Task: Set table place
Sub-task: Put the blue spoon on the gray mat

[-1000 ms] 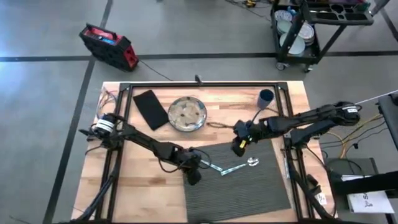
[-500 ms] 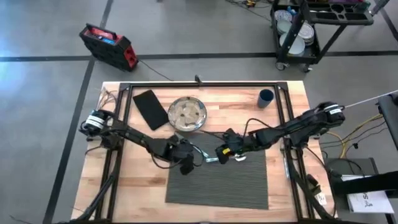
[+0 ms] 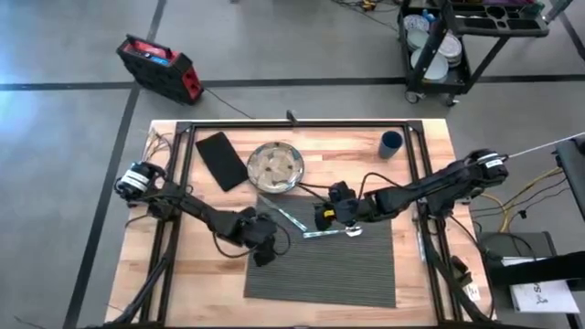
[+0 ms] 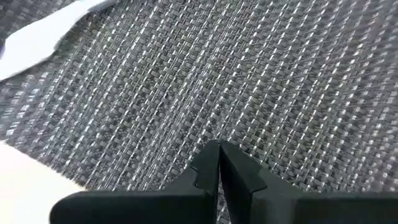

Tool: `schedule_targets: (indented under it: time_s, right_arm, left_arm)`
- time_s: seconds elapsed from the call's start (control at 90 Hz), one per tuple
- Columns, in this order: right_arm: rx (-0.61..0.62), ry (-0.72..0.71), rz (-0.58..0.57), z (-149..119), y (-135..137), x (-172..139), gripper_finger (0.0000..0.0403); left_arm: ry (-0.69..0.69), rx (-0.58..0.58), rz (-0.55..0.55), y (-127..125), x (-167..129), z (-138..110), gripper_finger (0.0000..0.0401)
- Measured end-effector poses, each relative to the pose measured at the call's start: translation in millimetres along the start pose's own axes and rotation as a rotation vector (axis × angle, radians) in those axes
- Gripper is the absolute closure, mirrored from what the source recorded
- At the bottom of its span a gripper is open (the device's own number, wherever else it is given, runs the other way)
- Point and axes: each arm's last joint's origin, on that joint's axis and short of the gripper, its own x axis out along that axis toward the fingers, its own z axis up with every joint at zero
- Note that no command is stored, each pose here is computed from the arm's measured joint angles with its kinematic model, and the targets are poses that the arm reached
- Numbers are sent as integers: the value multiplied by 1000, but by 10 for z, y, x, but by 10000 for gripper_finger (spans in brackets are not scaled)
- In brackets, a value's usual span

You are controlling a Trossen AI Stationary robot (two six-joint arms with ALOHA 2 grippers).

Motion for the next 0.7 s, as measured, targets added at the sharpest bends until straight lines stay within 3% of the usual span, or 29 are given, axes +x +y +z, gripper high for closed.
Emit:
schedule_targets:
  time_s: [0.178, 0.567, 0.7]
  right_arm:
    - [25, 58, -53, -65, -59, -12, 384]
    - [47, 48, -56, -72, -59, 8, 395]
    - [66, 109, -45, -188, -49, 96, 399]
  left_arm:
    - [-60, -27, -89, -24, 48, 9, 401]
    - [-113, 34, -76, 33, 88, 93, 401]
    - [-104, 26, -84, 60, 101, 105, 401]
